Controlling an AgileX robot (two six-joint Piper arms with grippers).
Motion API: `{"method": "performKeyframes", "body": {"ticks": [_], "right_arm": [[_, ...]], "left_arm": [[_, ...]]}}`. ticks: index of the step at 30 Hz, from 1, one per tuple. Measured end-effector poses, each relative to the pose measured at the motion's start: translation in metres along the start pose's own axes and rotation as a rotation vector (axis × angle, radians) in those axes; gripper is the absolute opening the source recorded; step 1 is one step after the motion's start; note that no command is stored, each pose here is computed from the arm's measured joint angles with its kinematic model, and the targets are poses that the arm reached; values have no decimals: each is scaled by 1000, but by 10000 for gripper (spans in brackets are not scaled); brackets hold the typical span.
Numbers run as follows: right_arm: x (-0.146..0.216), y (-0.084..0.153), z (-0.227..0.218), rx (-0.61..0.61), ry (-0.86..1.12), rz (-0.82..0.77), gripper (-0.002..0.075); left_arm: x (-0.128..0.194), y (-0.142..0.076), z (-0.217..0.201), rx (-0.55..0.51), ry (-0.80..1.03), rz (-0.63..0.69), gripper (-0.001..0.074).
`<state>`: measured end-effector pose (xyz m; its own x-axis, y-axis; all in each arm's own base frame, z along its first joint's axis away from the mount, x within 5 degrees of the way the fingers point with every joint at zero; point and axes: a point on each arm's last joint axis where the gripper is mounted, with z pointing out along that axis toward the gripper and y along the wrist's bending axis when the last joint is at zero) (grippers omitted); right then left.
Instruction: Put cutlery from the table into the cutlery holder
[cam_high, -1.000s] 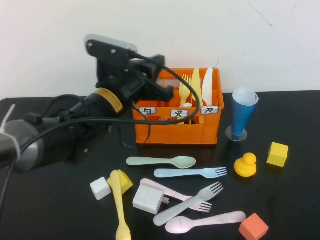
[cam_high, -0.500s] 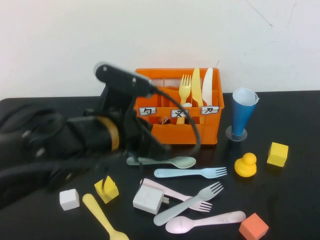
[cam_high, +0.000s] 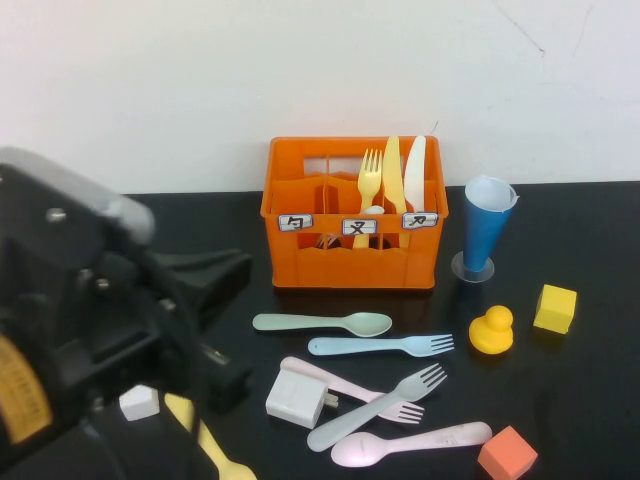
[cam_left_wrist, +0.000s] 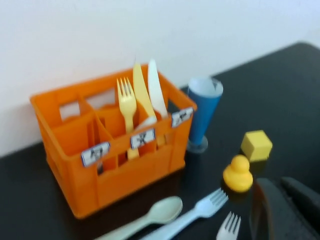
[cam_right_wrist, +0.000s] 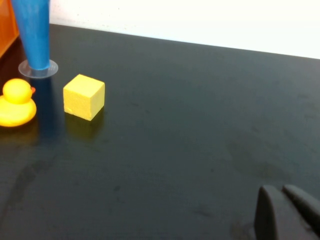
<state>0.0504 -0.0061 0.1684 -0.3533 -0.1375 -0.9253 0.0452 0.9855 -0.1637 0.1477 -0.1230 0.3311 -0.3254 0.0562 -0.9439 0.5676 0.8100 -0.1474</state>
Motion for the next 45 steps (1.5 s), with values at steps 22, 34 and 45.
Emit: {"method": "performKeyframes", "body": {"ticks": [22,34,45], "right_arm": [[0,0,0,0,0,0,-3],[0,0,0,0,0,0,-3],[0,0,0,0,0,0,-3]], "left_arm": [[40,21,-76,-80,-68,-49,0],[107,53,-99,-367,-265,-141,0],[170,70,-100,-639,-285,-147,-1]]}}
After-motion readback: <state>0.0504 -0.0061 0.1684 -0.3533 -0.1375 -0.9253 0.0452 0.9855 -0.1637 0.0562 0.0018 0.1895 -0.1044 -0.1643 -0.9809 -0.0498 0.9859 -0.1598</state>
